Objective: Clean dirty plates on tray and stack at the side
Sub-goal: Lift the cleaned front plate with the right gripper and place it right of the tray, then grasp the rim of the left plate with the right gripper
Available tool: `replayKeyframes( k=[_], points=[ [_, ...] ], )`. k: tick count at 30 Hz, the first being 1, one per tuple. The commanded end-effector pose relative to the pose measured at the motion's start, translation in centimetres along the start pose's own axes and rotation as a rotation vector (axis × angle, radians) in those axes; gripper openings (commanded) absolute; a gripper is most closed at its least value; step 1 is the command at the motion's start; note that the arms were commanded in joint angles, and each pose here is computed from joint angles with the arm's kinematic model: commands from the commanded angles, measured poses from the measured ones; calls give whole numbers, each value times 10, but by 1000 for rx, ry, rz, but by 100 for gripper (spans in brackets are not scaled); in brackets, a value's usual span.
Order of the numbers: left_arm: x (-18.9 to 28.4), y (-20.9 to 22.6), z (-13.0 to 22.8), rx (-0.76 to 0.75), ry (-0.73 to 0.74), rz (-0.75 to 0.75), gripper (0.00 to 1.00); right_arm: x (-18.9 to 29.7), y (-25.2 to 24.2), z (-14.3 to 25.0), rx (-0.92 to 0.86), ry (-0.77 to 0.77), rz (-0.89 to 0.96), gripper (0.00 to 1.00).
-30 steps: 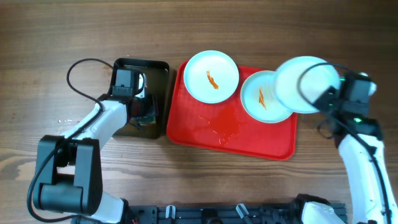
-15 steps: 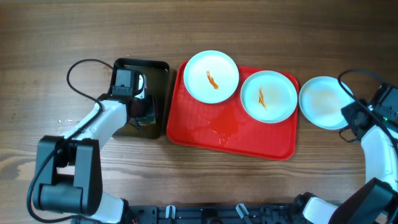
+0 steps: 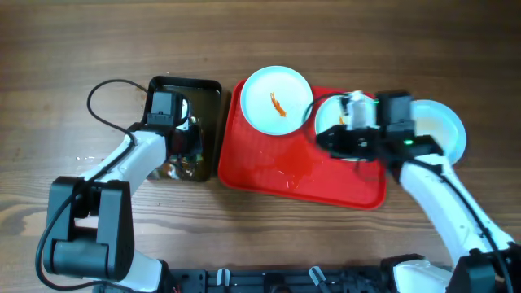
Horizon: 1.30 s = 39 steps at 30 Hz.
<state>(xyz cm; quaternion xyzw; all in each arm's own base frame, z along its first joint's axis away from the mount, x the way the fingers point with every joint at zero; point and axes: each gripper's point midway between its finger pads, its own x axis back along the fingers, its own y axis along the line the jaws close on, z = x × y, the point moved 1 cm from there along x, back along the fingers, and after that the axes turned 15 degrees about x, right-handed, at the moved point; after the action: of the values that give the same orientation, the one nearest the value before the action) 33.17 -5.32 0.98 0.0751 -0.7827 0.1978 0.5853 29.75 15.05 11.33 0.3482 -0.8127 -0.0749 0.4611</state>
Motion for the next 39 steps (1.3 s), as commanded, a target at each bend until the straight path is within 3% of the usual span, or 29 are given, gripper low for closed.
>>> replayKeyframes(
  k=[1, 11, 16, 22, 39],
  points=[
    [-8, 32, 9, 88, 4, -148, 4, -40, 25, 7, -27, 63, -5, 7],
    [1, 92, 0, 275, 31, -222, 5, -142, 78, 19, -87, 65, -127, 6],
    [0, 87, 5, 282, 65, -189, 6, -168, 87, 21, -62, 20, -129, 6],
    [0, 85, 6, 283, 70, -179, 7, -179, 79, 21, -72, -51, 42, 5],
    [0, 85, 6, 283, 70, -179, 8, -193, 143, 64, -5, 44, -63, 4]
  ],
)
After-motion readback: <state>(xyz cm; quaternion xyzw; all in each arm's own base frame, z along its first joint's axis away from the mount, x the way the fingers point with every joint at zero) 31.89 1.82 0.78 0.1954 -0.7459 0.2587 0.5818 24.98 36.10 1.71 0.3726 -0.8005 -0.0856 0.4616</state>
